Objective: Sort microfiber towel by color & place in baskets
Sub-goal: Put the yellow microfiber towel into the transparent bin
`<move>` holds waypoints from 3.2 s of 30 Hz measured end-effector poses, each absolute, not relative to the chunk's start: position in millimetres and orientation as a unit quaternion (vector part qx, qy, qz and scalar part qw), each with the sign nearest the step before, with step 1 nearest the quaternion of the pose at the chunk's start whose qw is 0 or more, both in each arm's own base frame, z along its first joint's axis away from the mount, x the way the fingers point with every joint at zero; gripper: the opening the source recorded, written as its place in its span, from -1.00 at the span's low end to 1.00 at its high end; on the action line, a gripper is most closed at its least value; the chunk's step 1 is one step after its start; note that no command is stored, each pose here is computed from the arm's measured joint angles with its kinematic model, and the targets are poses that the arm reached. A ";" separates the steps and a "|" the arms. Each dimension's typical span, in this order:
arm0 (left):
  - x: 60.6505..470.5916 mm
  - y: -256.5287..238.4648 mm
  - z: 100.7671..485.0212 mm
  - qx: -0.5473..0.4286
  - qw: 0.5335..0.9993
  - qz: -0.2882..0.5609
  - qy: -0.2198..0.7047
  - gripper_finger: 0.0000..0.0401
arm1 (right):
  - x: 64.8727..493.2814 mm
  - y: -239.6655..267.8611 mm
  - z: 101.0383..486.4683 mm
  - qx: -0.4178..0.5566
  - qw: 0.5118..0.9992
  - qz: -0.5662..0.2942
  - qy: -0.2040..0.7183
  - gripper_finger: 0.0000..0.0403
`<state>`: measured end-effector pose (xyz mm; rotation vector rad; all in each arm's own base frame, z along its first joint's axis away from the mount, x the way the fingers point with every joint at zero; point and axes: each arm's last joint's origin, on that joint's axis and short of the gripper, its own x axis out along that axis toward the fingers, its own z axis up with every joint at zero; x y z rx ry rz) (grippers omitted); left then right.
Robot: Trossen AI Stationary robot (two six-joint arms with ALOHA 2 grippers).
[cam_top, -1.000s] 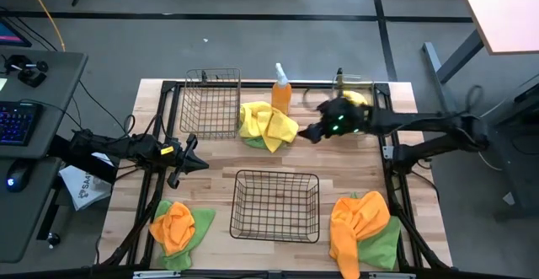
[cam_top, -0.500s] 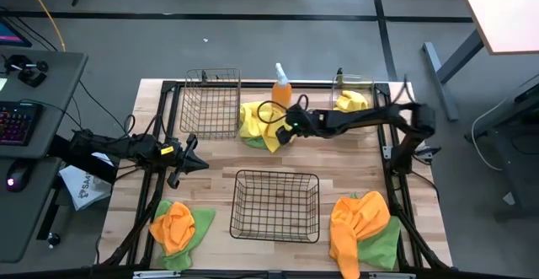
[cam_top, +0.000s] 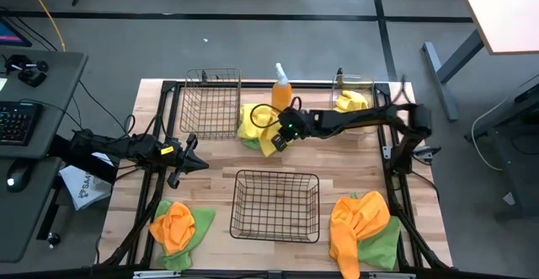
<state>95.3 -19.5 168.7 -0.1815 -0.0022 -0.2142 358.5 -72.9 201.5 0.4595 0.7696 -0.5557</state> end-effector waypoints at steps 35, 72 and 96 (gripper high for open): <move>95.3 -19.6 168.7 -0.090 0.990 -0.107 -0.001 -1.00 | 144.4 -103.9 396.9 0.087 0.887 -0.441 0.108 -1.00; 95.4 -19.6 168.7 -0.090 0.990 -0.107 -0.001 -1.00 | 149.9 -188.4 219.9 0.221 0.750 -0.296 0.549 -1.00; 95.3 -19.6 168.7 -0.090 0.990 -0.107 -0.001 -1.00 | 173.9 -213.7 144.5 0.076 0.727 -0.034 0.681 -1.00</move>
